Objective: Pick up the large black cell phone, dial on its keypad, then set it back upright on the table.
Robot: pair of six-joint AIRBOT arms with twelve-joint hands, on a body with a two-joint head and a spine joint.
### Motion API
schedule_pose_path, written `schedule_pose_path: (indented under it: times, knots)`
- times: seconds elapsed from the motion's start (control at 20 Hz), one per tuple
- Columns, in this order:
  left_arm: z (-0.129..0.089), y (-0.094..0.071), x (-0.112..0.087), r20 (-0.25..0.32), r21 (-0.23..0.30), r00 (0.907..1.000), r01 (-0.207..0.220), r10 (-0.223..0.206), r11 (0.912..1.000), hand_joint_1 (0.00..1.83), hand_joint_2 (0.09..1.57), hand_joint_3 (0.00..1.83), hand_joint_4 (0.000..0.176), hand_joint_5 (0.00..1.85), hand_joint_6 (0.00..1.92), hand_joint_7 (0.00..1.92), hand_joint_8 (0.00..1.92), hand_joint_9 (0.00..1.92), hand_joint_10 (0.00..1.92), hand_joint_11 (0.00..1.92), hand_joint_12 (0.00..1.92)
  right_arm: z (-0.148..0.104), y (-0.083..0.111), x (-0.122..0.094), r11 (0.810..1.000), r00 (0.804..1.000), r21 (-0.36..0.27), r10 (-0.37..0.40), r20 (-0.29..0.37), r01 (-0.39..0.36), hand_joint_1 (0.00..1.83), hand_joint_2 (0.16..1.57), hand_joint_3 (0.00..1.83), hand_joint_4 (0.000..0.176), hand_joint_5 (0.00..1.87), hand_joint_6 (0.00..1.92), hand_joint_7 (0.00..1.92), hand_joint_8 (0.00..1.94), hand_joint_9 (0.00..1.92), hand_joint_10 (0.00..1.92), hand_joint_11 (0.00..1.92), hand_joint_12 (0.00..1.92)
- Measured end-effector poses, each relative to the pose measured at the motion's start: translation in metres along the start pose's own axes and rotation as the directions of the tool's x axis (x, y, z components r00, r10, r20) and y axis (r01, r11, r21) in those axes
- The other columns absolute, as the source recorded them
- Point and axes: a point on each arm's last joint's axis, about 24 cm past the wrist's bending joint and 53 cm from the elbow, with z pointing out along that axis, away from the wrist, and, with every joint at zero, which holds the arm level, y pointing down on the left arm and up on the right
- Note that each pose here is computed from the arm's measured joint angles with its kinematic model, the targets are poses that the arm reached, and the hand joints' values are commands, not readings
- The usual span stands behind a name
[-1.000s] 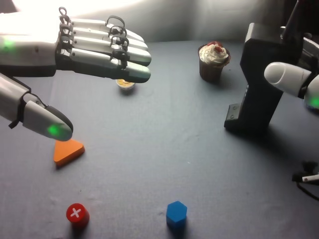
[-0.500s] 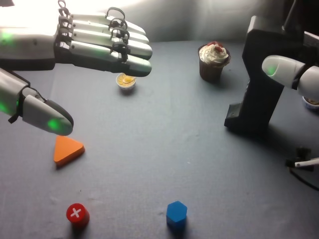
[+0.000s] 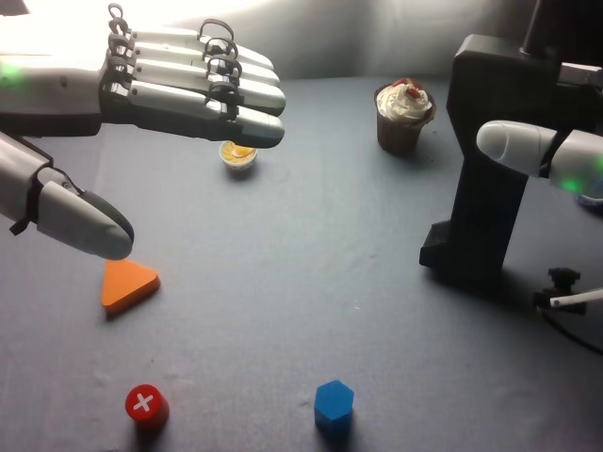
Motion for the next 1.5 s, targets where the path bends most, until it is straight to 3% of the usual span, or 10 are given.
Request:
schedule_pose_path:
  times: [0.3,0.65,0.85,0.95,1.0,1.1,1.15,1.2,1.3,1.5]
  knots:
    - [0.001,-0.002,0.0,0.001,0.008,1.0,-0.003,0.003,1.0,0.0,1.18,0.0,0.0,0.16,0.0,0.11,0.0,0.07,0.0,0.0,0.26,0.006,0.009,0.007,1.0,0.999,-0.009,-0.019,-0.033,0.018,1.37,1.13,0.0,0.0,0.97,0.8,0.87,1.15,0.91,1.34,0.93,1.23]
    - [0.004,0.0,0.002,0.001,0.0,0.9993,0.037,-0.037,0.9993,0.05,1.22,0.01,0.0,0.1,0.0,0.1,0.0,0.06,0.0,0.0,0.24,0.002,0.053,0.016,0.995,0.997,-0.103,-0.023,-0.079,0.015,1.38,1.13,0.0,0.0,0.95,0.82,0.91,1.13,0.93,1.3,0.95,1.21]
    - [0.003,0.005,0.0,0.011,-0.018,0.9995,0.029,-0.029,0.9994,0.57,1.26,0.0,0.0,0.29,0.01,0.34,0.01,0.34,0.03,0.0,0.85,-0.006,0.082,0.019,0.983,0.995,-0.183,-0.028,-0.096,0.01,1.38,1.12,0.0,0.0,0.98,0.77,0.91,1.1,0.93,1.3,0.93,1.22]
    - [0.003,0.011,-0.001,0.013,-0.036,0.9998,0.016,-0.016,0.9992,0.74,1.3,0.01,0.07,0.22,0.0,0.35,0.0,0.45,0.06,0.0,1.07,-0.013,0.092,0.015,0.978,0.995,-0.211,-0.027,-0.098,0.006,1.38,1.12,0.0,0.0,0.99,0.76,0.9,1.12,0.93,1.29,0.93,1.21]
    - [0.002,0.012,-0.001,0.014,-0.041,0.9998,0.015,-0.015,0.9991,0.84,1.28,0.0,0.075,0.21,0.0,0.38,0.01,0.51,0.12,0.0,1.39,-0.015,0.095,0.014,0.977,0.995,-0.211,-0.032,-0.098,0.011,1.38,1.12,0.0,0.0,0.99,0.76,0.9,1.12,0.93,1.29,0.93,1.21]
    - [0.001,0.016,-0.003,0.02,-0.055,0.9998,0.009,-0.008,0.9984,1.06,1.23,0.0,0.084,0.25,0.0,0.58,0.06,0.22,1.32,0.07,1.88,-0.015,0.096,0.011,0.977,0.996,-0.211,-0.024,-0.089,0.005,1.38,1.11,0.0,0.0,0.99,0.78,0.93,1.08,0.95,1.26,0.91,1.21]
    - [0.002,0.018,-0.003,0.022,-0.063,0.9998,-0.004,0.005,0.998,1.14,1.21,0.01,0.101,0.23,0.0,0.55,0.41,0.27,1.63,0.26,1.91,-0.016,0.096,0.015,0.978,0.994,-0.208,-0.028,-0.106,0.005,1.38,1.13,0.0,0.0,0.96,0.8,0.91,1.13,0.92,1.32,0.92,1.25]
    - [0.002,0.019,-0.003,0.023,-0.071,0.9997,-0.007,0.009,0.9975,1.27,1.25,0.01,0.119,0.21,0.0,0.64,1.29,0.51,1.86,0.61,1.92,-0.017,0.096,0.02,0.979,0.991,-0.205,-0.034,-0.126,0.007,1.38,1.12,0.0,0.0,1.0,0.76,0.92,1.09,0.93,1.29,0.91,1.26]
    - [0.007,0.024,-0.003,0.026,-0.094,0.9993,-0.023,0.026,0.9953,1.3,1.27,0.0,0.118,0.17,0.01,0.65,1.55,0.88,1.92,0.99,1.92,-0.018,0.095,0.039,0.979,0.981,-0.204,-0.049,-0.188,0.01,1.38,1.11,0.0,0.0,1.02,0.75,0.92,1.09,0.92,1.3,0.9,1.25]
    - [0.015,0.031,0.001,0.023,-0.128,0.9993,-0.025,0.029,0.9914,1.32,1.28,0.01,0.13,0.11,0.0,0.64,1.61,0.83,1.92,0.93,1.92,-0.014,0.099,0.057,0.977,0.973,-0.215,-0.036,-0.229,-0.014,1.38,1.11,0.0,0.0,1.04,0.72,0.92,1.06,0.94,1.27,0.92,1.2]
